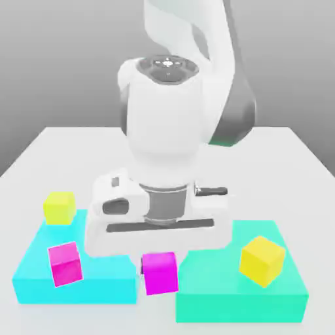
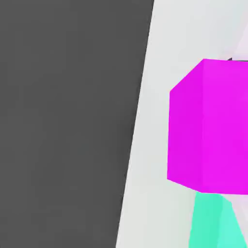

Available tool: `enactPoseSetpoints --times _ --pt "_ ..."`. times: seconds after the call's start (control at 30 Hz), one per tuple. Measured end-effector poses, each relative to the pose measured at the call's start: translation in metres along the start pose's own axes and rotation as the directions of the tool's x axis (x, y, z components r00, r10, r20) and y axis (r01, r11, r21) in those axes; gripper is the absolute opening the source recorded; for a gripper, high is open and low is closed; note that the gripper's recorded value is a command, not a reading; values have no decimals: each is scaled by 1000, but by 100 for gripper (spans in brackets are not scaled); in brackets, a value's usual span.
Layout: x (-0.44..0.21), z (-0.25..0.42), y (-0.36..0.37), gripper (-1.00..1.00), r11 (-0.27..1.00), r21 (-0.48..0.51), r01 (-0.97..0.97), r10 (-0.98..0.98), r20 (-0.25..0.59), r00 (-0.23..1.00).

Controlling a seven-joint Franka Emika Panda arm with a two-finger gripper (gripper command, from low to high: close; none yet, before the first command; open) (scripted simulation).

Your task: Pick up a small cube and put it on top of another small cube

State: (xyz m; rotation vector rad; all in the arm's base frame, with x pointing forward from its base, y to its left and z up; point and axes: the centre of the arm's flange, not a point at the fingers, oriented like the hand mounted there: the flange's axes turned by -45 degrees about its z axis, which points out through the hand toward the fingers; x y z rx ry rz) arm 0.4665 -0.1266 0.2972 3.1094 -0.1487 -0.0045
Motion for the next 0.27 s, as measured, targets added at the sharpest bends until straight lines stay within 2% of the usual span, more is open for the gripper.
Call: enactPoseSetpoints --times 0.1,0.13,0.17,0.27 --pt "-59 23 118 -100 963 28 -269 269 6 963" --pt "-68 35 131 -100 953 29 -302 302 7 953" --pt "-54 42 97 100 974 29 -225 225 5 974" --pt "-51 42 90 100 978 29 -208 208 5 978"
